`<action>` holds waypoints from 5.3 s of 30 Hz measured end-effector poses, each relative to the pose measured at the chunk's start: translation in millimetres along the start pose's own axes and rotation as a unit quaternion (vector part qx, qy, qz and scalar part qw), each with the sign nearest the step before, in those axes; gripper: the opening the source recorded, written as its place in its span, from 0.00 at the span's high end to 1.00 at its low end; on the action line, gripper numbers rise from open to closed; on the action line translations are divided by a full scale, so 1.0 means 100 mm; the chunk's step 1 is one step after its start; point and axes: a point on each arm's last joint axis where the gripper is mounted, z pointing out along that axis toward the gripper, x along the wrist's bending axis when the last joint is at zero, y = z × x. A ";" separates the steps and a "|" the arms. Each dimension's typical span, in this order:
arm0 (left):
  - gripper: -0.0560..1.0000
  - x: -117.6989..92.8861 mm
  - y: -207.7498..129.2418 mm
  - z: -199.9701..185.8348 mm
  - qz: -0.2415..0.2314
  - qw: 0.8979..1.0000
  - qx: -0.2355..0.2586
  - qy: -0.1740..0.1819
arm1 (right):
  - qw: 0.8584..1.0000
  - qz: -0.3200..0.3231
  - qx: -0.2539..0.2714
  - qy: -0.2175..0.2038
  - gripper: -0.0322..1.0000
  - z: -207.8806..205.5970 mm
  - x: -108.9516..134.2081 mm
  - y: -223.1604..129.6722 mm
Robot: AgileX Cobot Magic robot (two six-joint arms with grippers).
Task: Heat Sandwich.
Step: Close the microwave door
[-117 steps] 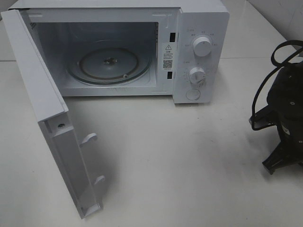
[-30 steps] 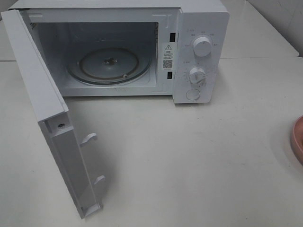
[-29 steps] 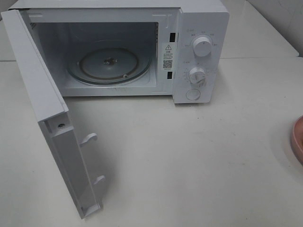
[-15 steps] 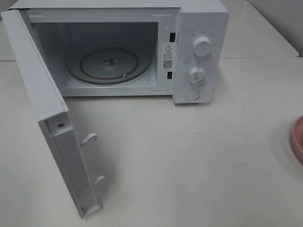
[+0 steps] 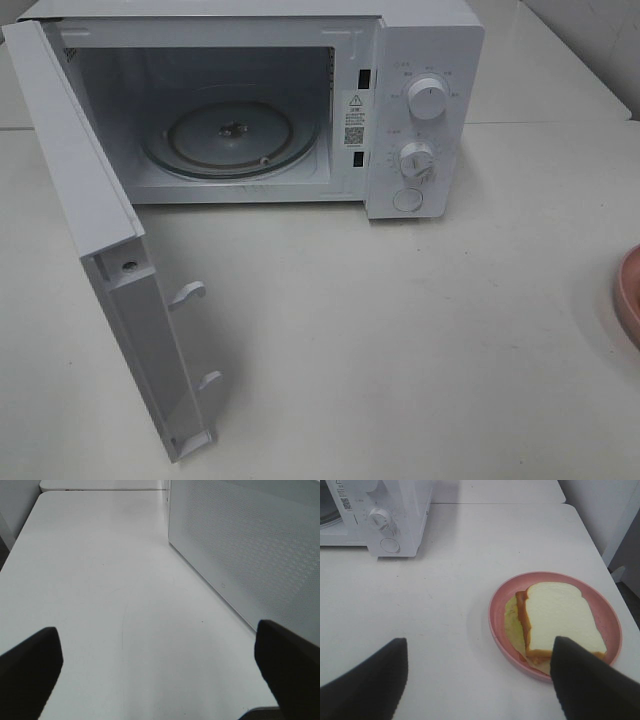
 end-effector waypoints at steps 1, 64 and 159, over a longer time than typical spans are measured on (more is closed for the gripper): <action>0.01 0.00 0.00 0.00 0.000 1.000 0.000 0.000 | 1.000 0.000 0.000 0.000 0.23 0.00 0.00 0.00; 0.95 0.17 0.41 1.63 -0.019 0.999 -0.024 0.030 | 1.000 0.000 0.000 0.000 0.23 0.00 0.00 0.00; 0.95 -2.19 0.51 3.87 0.111 0.962 -0.055 -0.244 | 1.000 0.000 0.000 0.001 0.23 0.00 0.00 0.00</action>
